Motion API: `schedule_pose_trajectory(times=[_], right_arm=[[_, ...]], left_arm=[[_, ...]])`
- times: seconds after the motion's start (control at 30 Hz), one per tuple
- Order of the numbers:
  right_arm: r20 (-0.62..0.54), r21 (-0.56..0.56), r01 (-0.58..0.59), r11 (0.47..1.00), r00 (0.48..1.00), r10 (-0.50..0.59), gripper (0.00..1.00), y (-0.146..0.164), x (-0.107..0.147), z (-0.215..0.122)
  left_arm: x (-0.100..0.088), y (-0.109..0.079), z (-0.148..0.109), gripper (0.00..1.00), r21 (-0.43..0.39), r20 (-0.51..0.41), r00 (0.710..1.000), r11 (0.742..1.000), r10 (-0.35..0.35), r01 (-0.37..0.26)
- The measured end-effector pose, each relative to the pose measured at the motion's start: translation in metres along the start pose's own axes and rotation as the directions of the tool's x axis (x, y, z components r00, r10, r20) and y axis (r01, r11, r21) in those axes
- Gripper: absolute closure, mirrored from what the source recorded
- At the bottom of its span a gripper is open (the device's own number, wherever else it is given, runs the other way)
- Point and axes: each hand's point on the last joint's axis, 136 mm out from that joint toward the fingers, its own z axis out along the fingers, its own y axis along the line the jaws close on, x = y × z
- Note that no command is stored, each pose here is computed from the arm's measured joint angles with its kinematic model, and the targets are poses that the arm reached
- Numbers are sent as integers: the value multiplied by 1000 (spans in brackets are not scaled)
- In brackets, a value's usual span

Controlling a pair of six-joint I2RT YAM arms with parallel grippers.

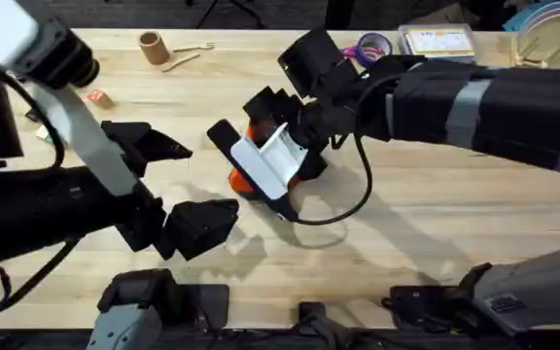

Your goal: Unzip the bag, pick up the pens from the table one at a time and place them inside, then zip the bag closed.

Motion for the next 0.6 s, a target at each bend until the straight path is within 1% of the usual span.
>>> schedule_pose_trajectory(times=[0.27,0.43,0.5,0.6], right_arm=[[-31,-4,4,1000,1000,-4,4,1,3,0],[-46,3,-3,1000,999,3,5,-1,5,-7],[-51,15,-28,999,998,29,5,-3,5,-12],[-45,39,-96,995,994,98,5,-8,5,-20]], left_arm=[[1,1,0,7,-5,-4,1000,1000,0,0],[2,3,0,7,-16,-12,1000,1000,0,0],[2,3,0,7,-17,-13,1000,1000,0,0],[2,3,0,7,-18,-14,1000,1000,0,0]])
